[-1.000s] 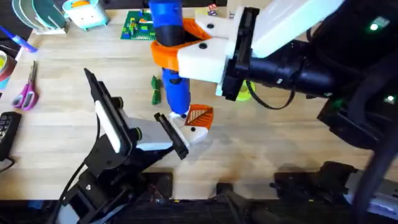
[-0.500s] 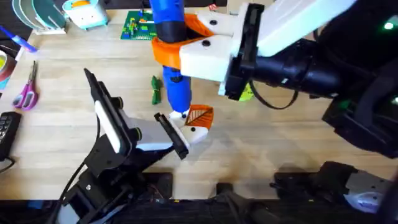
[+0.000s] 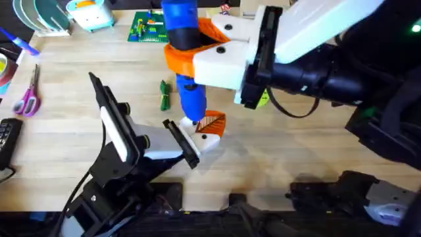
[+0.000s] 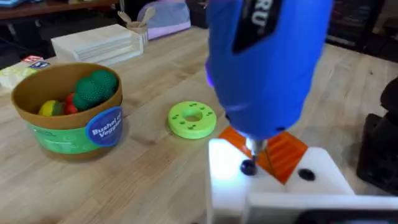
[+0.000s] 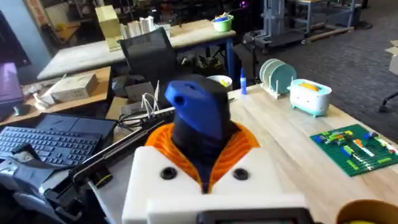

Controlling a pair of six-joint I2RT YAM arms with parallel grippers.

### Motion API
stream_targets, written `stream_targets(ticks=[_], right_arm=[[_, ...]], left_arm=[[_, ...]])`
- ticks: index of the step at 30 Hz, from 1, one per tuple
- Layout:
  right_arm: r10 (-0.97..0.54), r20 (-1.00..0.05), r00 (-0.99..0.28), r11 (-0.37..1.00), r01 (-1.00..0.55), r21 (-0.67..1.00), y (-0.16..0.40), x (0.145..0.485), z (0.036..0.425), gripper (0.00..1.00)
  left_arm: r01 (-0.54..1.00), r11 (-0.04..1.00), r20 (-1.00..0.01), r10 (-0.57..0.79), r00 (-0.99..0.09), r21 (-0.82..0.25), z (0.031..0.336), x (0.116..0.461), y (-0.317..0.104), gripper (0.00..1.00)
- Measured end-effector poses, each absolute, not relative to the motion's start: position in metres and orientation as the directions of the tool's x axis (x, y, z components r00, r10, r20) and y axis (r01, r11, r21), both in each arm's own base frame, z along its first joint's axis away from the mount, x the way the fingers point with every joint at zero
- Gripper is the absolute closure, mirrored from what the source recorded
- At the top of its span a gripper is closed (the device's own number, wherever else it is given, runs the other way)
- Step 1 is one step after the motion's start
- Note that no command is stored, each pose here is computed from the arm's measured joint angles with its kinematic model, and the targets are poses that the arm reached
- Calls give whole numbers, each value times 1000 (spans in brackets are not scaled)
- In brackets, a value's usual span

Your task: Pick up the gripper from the table and insert it into the empty holder that is missing its gripper. Then pick up a screw, insert it into the mounting hole, and use the screwdriver to tighten it. Finally, clean up the table by picking up the vegetable and placing it into the bucket.

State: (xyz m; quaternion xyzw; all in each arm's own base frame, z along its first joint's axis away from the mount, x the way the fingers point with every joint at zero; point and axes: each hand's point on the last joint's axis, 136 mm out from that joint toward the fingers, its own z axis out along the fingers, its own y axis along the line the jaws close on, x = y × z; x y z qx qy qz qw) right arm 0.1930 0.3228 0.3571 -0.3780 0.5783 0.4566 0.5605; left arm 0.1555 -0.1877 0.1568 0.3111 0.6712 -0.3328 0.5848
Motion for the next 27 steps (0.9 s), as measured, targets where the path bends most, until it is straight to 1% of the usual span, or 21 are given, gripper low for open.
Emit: stream_targets(ticks=[7, 14, 27], right_arm=[[68, -995, -67, 299, -951, 84, 323, 194, 356, 978], [93, -995, -41, 297, -953, 67, 324, 194, 363, 978], [93, -995, -47, 297, -952, 73, 324, 194, 363, 978]], left_arm=[[807, 585, -992, 28, -122, -83, 157, 156, -188, 988], [807, 585, -992, 28, -122, -83, 157, 156, -188, 988], [807, 585, -992, 28, -122, -83, 157, 156, -188, 988]])
